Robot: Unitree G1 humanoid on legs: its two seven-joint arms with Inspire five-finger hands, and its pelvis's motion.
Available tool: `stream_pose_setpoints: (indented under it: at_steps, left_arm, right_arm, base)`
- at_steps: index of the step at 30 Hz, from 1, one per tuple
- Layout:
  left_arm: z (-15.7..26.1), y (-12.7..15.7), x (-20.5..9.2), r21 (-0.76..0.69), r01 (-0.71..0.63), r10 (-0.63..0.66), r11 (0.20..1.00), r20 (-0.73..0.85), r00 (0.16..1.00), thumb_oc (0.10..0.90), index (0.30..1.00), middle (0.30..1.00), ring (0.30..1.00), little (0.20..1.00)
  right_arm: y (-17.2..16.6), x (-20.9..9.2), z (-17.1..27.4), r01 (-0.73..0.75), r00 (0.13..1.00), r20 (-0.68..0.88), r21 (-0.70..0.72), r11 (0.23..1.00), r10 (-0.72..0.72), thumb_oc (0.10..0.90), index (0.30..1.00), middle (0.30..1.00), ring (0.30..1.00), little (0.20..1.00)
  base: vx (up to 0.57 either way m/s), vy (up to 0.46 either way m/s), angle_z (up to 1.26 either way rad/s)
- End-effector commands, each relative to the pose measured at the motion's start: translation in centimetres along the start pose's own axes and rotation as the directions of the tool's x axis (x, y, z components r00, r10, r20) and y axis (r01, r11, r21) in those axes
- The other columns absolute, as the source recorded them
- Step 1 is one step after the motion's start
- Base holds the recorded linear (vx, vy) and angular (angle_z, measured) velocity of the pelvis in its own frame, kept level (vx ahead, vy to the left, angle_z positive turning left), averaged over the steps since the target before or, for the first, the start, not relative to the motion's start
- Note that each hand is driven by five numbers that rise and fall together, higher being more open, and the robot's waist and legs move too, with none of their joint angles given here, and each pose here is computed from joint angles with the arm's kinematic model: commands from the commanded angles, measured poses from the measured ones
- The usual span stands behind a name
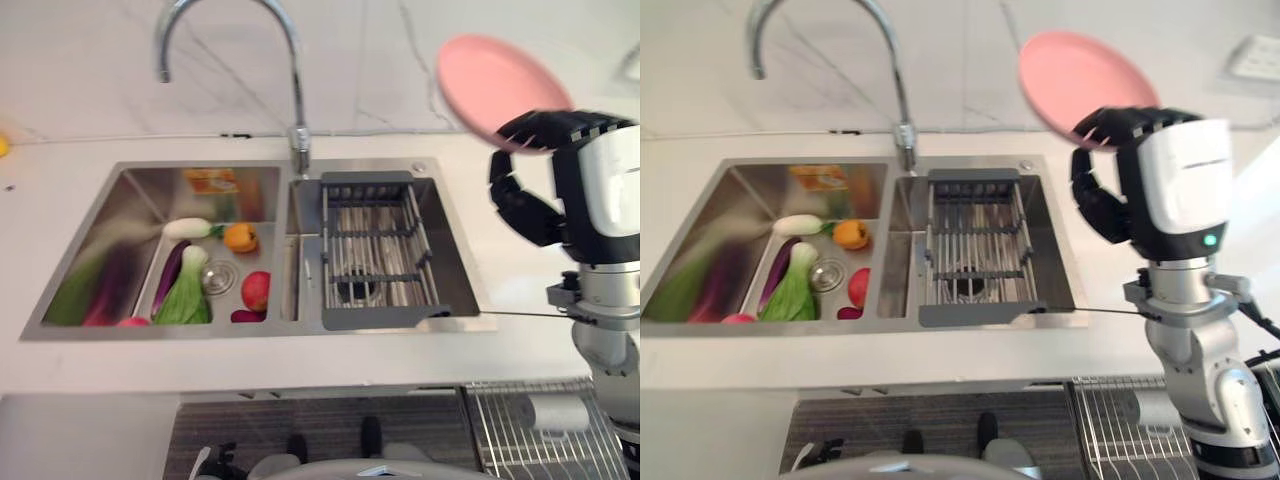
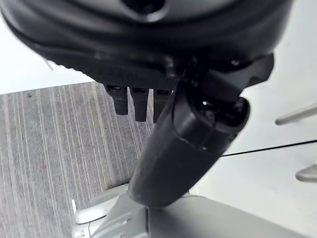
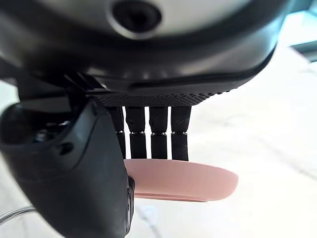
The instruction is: Place the dishes in the dishwasher.
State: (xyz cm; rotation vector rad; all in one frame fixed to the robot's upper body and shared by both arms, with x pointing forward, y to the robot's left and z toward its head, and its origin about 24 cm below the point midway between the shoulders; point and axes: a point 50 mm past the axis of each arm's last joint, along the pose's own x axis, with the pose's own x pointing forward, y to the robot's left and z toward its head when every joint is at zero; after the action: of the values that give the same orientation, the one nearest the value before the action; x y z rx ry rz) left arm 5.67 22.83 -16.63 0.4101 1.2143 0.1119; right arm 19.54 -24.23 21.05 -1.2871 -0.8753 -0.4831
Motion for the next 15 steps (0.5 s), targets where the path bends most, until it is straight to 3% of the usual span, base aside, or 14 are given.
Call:
stream_pose_setpoints:
  at_steps: [1,9,11,15]
  left_arm:
    - [3.4,0.7,0.7,0.087,0.005,-0.014,0.996,0.105,0.994,0.800,0.900,0.900,0.900,0.900]
    - [3.8,3.7,1.0,0.151,-0.073,0.052,0.986,0.141,0.989,0.800,0.900,0.900,0.900,0.900]
    - [3.6,4.2,0.9,0.080,-0.086,0.074,0.993,0.133,0.988,0.800,0.900,0.900,0.900,0.900]
    - [3.7,3.9,0.9,0.072,-0.076,0.066,0.994,0.134,0.989,0.800,0.900,0.900,0.900,0.900]
  right_arm:
    - [-4.1,1.8,0.5,0.272,0.960,0.068,-0.014,0.962,-0.270,0.400,0.300,0.300,0.300,0.300]
    - [-2.2,2.1,0.5,0.236,0.970,0.054,0.027,0.971,-0.237,0.400,0.300,0.300,0.300,0.300]
    - [-1.6,2.0,0.2,0.174,0.983,0.053,-0.002,0.985,-0.174,0.400,0.300,0.300,0.300,0.300]
    - [-1.5,1.7,-0.5,0.148,0.989,0.022,-0.040,0.988,-0.147,0.400,0.300,0.300,0.300,0.300]
  base:
    - [-0.29,0.288,-0.69]
    - [-0.24,0.079,-1.78]
    - [-0.14,0.037,-2.08]
    - [-0.07,-0.050,-0.74]
